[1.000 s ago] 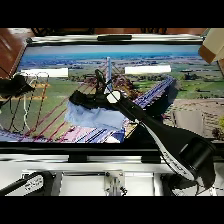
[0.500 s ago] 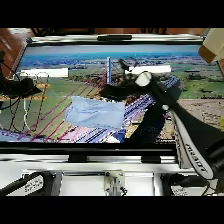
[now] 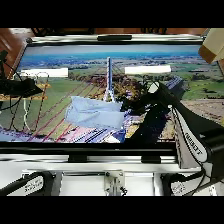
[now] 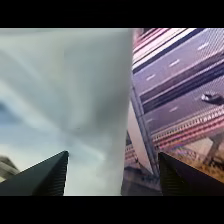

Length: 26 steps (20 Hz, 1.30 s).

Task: Fold the shirts.

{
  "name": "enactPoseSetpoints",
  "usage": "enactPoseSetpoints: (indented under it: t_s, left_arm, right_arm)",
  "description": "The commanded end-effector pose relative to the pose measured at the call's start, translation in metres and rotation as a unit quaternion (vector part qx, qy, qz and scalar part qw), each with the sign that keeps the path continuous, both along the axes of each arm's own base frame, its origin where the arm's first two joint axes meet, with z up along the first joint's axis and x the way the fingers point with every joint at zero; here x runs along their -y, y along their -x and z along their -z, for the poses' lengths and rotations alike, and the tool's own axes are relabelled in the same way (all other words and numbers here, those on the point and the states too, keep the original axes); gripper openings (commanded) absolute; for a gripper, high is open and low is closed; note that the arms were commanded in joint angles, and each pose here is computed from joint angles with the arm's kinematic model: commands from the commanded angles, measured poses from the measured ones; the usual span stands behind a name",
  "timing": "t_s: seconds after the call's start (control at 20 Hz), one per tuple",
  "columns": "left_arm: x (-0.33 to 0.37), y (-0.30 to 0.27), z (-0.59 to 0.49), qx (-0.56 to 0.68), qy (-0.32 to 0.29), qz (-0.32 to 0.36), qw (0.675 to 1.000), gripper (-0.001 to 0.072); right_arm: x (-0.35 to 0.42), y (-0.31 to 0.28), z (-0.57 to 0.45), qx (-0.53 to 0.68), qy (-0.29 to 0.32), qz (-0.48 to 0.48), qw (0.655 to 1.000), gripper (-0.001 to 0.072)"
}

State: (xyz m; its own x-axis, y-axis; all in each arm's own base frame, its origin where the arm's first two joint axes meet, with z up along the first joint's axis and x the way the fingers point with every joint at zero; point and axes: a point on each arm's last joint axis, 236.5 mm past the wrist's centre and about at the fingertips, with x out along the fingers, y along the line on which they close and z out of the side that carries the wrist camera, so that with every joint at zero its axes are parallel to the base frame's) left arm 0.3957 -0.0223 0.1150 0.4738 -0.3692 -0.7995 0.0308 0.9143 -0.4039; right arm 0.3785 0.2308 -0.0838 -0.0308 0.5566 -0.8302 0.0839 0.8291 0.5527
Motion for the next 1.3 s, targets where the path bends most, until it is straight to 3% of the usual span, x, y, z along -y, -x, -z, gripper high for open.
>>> enactPoseSetpoints:
  t_s: [0.0,0.2,0.25,0.3,0.35,0.4,0.6,0.8,1.25]
  left_arm:
    - [0.001,0.000,0.000,0.001,-0.001,0.003,1.000,0.0036]
    - [0.001,0.000,0.000,0.002,-0.001,0.004,1.000,0.0035]
    - [0.001,0.000,0.000,0.002,-0.001,0.003,1.000,0.0035]
    - [0.001,0.000,0.000,0.002,-0.001,0.004,1.000,0.0036]
    - [0.001,0.000,0.000,0.002,-0.001,0.004,1.000,0.0035]
    - [0.001,0.000,0.000,0.002,-0.001,0.004,1.000,0.0036]
    - [0.001,0.000,0.000,0.001,-0.001,0.004,1.000,0.0036]
    - [0.001,0.000,0.000,0.001,-0.001,0.004,1.000,0.0035]
    - [0.005,0.012,0.004,-0.014,-0.007,0.034,0.999,0.0035]
  right_arm:
    - [-0.017,0.002,0.020,-0.032,-0.037,0.020,0.999,0.0664]
    - [-0.039,0.022,0.029,-0.035,-0.035,-0.029,0.998,0.0662]
    - [-0.044,0.025,0.029,-0.033,-0.035,-0.038,0.998,0.0619]
    - [-0.046,0.026,0.029,-0.031,-0.036,-0.041,0.998,0.0448]
    - [-0.050,0.025,0.025,-0.033,-0.047,-0.036,0.998,0.0212]
    - [-0.053,0.022,0.018,-0.028,-0.062,-0.033,0.997,0.0100]
    - [-0.062,-0.015,-0.068,0.094,-0.149,-0.036,0.984,0.0080]
    - [-0.021,-0.037,-0.181,0.203,-0.171,-0.015,0.964,0.0077]
    - [0.214,-0.024,-0.266,0.280,0.009,0.187,0.942,0.0077]
